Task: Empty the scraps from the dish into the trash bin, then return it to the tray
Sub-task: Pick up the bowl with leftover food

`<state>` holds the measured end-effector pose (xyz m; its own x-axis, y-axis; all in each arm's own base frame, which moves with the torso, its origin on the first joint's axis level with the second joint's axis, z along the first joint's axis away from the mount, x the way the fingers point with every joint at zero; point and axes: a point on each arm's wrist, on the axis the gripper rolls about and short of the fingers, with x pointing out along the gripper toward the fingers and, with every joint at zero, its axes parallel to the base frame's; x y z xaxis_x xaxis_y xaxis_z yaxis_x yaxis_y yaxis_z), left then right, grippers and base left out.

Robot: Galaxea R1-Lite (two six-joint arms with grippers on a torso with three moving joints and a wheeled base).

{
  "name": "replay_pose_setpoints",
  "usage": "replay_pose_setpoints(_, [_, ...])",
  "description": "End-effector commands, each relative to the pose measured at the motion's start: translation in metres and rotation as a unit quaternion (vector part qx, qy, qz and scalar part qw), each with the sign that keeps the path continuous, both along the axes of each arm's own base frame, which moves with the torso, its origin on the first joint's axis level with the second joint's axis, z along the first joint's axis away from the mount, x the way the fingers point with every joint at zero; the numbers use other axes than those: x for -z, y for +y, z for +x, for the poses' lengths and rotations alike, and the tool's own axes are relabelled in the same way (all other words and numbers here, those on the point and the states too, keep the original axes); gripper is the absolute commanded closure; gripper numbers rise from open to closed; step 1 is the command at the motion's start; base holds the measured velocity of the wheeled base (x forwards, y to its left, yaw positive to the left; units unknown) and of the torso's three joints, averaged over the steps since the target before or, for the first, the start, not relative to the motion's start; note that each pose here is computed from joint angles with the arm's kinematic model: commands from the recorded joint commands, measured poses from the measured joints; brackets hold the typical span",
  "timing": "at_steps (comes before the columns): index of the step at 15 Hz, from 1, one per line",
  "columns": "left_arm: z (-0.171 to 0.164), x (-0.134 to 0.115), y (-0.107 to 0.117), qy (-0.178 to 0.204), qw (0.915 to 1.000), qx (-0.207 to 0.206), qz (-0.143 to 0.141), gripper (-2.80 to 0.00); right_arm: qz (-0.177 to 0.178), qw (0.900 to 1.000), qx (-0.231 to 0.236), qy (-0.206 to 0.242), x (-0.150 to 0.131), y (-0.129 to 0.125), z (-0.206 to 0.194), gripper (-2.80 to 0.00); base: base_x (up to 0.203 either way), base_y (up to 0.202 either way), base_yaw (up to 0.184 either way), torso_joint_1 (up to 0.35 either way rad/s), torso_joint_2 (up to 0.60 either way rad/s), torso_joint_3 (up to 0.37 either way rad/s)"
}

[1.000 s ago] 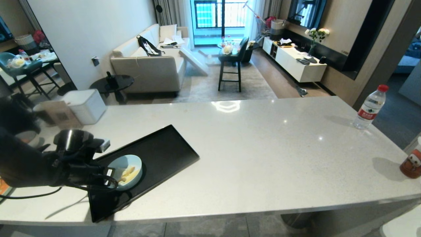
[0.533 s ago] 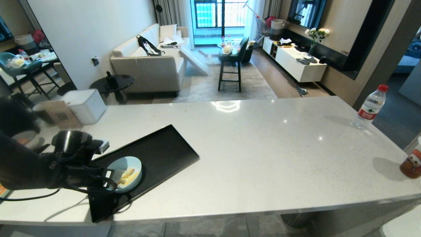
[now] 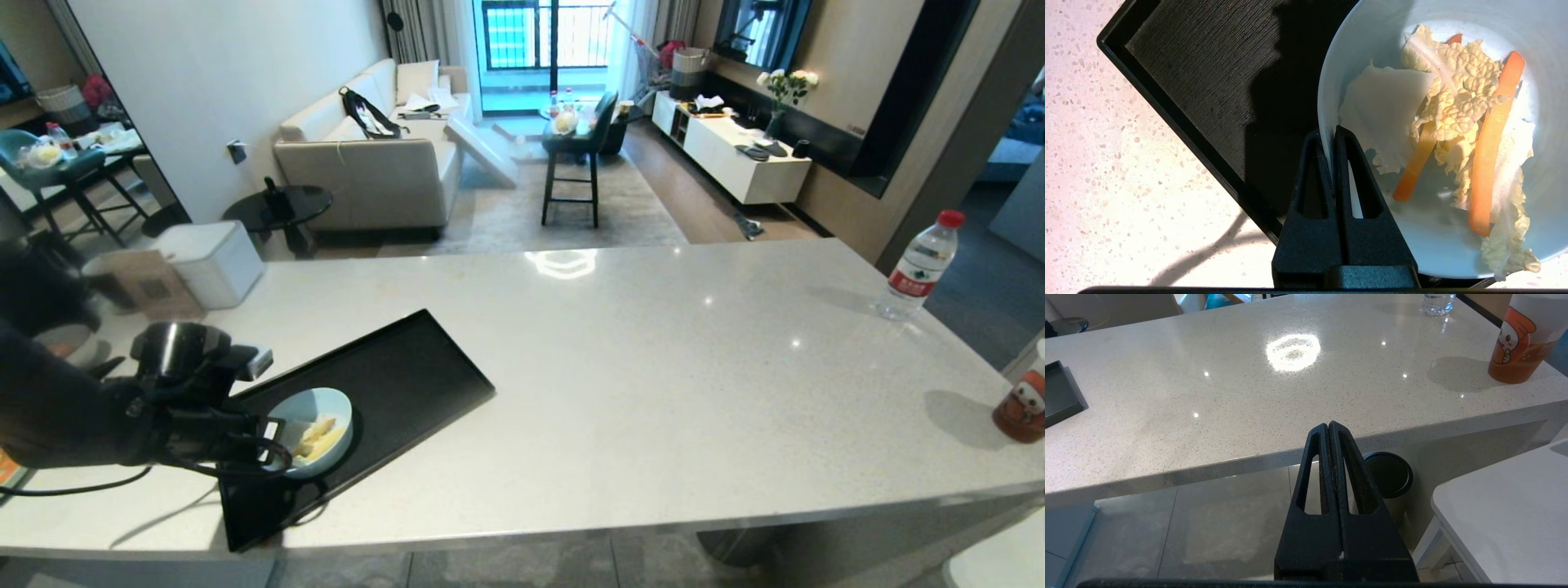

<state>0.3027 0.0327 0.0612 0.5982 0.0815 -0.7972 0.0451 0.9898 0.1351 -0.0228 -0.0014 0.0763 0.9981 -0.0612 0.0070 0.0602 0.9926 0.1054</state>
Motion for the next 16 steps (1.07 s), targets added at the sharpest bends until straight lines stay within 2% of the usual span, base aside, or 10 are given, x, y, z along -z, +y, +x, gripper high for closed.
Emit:
replay_pose_setpoints(1, [0.000,0.002,0.000,0.004,1.0000,0.000,0.000,0.00,0.000,1.000,0.000,0.000,0.000,0.000,0.000,0.00,0.000,0.000,0.000,0.000,0.00,0.000])
replay_pose_setpoints(6, [-0.003,0.002,0.001,0.007,1.0000,-0.004,0.001,0.00,0.000,1.000,0.000,0.000,0.000,0.000,0.000,0.00,0.000,0.000,0.000,0.000,0.00,0.000])
replay_pose_setpoints(14, [-0.007,-0.011,0.001,-0.011,0.9999,-0.004,0.001,0.00,0.000,1.000,0.000,0.000,0.000,0.000,0.000,0.00,0.000,0.000,0.000,0.000,0.00,0.000])
replay_pose_setpoints(16, [-0.008,-0.014,0.000,-0.015,0.9996,-0.020,-0.011,0.00,0.000,1.000,0.000,0.000,0.000,0.000,0.000,0.00,0.000,0.000,0.000,0.000,0.00,0.000])
